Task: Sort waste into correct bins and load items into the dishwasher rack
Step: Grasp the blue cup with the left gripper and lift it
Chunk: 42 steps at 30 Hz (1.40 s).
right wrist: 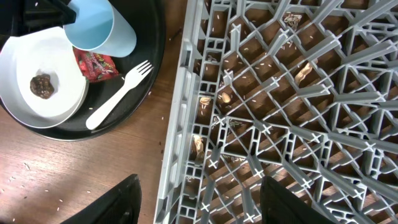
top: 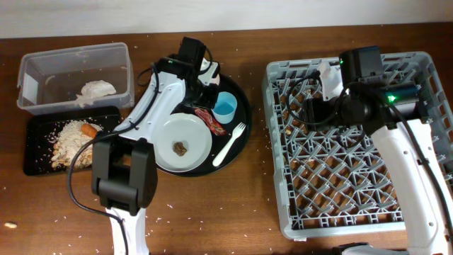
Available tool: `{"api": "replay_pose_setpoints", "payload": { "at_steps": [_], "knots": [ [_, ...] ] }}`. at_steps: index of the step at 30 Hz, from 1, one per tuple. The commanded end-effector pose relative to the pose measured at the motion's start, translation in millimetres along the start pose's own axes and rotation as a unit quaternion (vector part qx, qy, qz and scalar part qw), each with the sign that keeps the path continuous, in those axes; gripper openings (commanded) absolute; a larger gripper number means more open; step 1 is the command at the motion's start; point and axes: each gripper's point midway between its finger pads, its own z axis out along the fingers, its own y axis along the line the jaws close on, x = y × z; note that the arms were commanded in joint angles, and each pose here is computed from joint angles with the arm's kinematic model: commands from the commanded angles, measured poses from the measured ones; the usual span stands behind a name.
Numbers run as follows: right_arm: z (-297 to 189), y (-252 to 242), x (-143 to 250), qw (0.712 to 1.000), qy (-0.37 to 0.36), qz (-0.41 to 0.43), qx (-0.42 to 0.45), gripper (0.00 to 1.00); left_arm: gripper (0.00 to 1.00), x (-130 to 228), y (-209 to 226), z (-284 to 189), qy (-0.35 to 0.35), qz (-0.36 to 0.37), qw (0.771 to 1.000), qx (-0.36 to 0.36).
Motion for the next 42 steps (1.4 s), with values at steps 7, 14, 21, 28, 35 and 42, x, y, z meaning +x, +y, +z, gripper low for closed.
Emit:
{"api": "replay_pose_setpoints", "payload": {
  "at_steps": [7, 14, 21, 28, 35, 42],
  "knots": [
    [-4, -2, -3, 1.0, -0.006, 0.003, 0.005, 0.6, 0.16, 6, -4, 9, 0.01, 0.005, 0.999, -0.043],
    [-4, -2, -2, 1.0, -0.004, 0.004, 0.005, 0.6, 0.01, 8, -3, 11, 0.01, 0.005, 0.999, -0.045],
    [-4, -2, -4, 1.0, -0.009, 0.003, 0.004, 0.6, 0.0, -14, -5, -47, -0.003, -0.028, 0.999, 0.029],
    [-10, 26, -49, 0.992, -0.096, 0.03, -0.08, 0.6, 0.0, -31, 29, -112, -0.063, -0.091, 0.967, 0.228],
    [-19, 53, -58, 0.981, -0.114, 0.013, -0.158, 0.61, 0.0, -33, 11, -141, -0.088, -0.077, 0.932, 0.343],
    [-28, 63, -80, 0.969, -0.16, -0.01, -0.187, 0.76, 0.0, -36, -13, -166, -0.1, -0.072, 0.892, 0.436]
  ]
}}
